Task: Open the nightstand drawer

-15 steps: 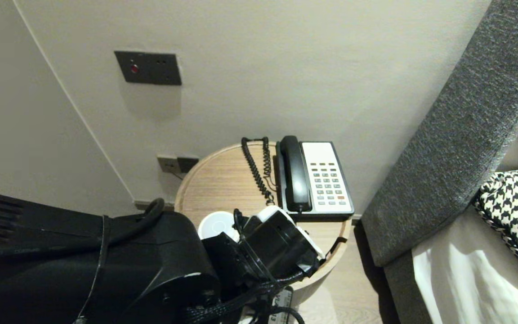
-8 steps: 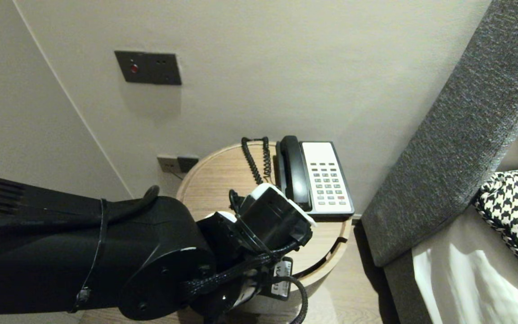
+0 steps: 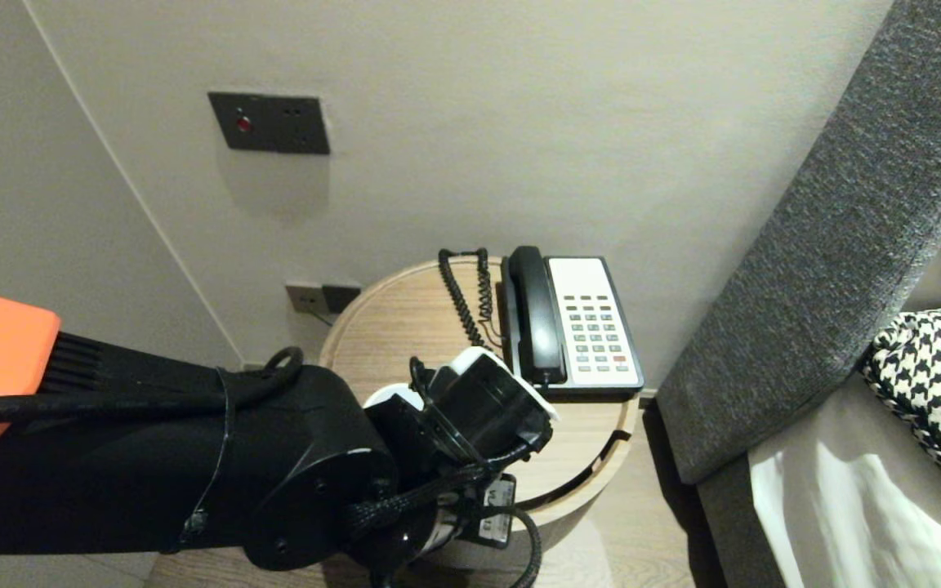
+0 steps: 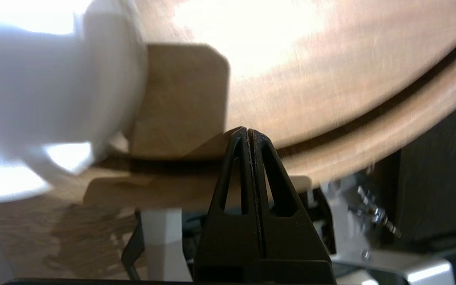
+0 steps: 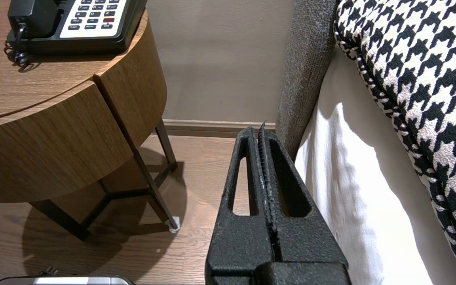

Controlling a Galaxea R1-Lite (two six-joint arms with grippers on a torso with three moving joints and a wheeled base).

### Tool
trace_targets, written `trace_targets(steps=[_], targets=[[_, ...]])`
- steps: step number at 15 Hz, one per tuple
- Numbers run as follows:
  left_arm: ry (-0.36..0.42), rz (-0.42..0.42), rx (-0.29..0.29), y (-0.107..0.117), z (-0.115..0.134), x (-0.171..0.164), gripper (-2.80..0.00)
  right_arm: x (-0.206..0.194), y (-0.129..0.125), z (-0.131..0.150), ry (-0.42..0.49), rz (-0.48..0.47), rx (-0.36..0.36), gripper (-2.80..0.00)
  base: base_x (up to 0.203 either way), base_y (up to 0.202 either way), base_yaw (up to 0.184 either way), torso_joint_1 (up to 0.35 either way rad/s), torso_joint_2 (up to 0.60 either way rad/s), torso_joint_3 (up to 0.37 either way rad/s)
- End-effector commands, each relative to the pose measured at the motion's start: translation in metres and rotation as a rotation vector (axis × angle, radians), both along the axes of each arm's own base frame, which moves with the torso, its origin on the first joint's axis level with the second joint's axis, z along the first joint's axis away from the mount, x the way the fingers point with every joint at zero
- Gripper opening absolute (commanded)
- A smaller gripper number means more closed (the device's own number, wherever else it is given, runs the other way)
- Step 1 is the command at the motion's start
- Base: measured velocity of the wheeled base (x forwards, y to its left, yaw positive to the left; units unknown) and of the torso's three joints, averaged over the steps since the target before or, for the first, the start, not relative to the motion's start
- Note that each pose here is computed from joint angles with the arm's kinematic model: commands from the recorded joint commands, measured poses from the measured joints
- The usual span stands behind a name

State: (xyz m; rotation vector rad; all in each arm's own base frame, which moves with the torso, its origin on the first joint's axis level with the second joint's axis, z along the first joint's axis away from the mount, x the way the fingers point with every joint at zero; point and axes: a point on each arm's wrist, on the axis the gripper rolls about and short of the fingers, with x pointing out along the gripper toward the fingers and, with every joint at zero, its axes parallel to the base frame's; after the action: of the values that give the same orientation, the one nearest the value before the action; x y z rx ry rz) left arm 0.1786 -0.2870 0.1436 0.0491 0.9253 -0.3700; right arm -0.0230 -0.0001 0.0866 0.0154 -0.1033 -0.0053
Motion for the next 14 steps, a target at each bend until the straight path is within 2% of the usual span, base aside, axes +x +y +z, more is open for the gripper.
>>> trace_targets(steps=[1, 10, 14], targets=[[0.007, -0.015, 0.015, 0.001, -0.003, -0.008, -2.8, 0.003, 0.0, -0.011, 0.04, 0.0, 0.0, -2.8, 0.0, 0.0, 0.0, 0.0, 0.0, 0.0], [0.034, -0.058, 0.044, 0.017, -0.007, -0.031, -2.8, 0.003, 0.0, -0.011, 0.04, -0.001, 0.0, -2.8, 0.0, 0.0, 0.0, 0.0, 0.0, 0.0], [0.053, -0.082, 0.073, 0.023, -0.018, -0.043, -2.8, 0.003, 0.0, -0.011, 0.04, 0.0, 0.0, -2.8, 0.0, 0.0, 0.0, 0.0, 0.0, 0.0]])
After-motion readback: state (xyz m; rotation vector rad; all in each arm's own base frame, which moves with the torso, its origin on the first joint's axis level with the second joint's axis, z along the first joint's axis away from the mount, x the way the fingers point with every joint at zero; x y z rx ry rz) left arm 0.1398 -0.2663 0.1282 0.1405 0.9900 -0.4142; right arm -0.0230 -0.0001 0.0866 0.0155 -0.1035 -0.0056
